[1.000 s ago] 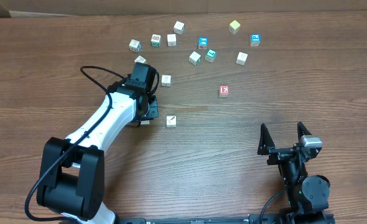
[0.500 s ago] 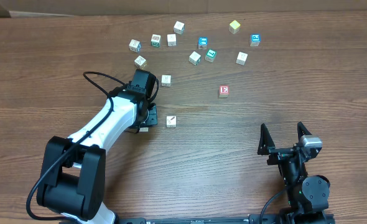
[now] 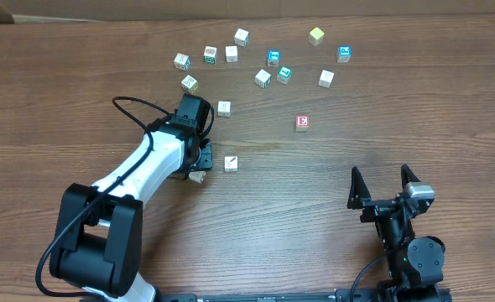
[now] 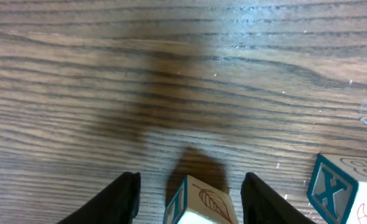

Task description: Form a tower

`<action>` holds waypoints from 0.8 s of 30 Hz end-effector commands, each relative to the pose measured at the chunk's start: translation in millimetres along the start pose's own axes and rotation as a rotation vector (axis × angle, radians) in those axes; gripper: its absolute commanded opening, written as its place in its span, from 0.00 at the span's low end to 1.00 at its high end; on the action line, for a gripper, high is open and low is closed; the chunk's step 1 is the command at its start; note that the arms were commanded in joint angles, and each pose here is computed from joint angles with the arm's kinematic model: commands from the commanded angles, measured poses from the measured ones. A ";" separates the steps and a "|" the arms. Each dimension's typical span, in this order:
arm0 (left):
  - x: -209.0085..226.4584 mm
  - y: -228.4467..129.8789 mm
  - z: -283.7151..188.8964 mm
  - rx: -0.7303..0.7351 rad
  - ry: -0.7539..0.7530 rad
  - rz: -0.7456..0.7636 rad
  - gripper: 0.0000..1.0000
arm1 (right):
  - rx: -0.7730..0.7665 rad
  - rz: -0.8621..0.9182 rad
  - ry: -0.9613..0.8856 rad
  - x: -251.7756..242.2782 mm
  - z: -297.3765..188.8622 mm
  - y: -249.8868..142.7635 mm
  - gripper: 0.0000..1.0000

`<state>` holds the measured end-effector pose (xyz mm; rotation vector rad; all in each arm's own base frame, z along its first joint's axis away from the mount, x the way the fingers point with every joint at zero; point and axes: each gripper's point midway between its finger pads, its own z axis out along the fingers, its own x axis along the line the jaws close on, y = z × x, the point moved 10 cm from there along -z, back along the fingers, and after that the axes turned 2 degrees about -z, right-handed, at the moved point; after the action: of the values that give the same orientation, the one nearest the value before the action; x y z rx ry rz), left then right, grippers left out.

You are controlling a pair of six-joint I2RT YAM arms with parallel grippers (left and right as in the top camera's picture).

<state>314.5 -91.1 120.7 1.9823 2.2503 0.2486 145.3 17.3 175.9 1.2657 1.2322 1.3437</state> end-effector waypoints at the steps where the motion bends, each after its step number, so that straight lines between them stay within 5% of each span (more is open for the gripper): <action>1: 1.3 -6.3 4.8 0.041 -0.002 0.006 0.44 | -0.001 0.000 -0.006 -1.1 0.2 -2.6 1.00; 16: -2.1 -10.2 4.5 0.075 -0.061 0.177 0.53 | -0.001 0.000 -0.006 -1.1 0.2 -2.6 1.00; 24: -1.0 -12.7 4.3 0.093 -0.056 0.183 0.36 | -0.001 0.000 -0.006 -1.1 0.2 -2.6 1.00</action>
<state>307.4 -94.1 119.4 2.1768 2.0951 0.1430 145.3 17.3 175.8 1.2662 1.2332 1.3441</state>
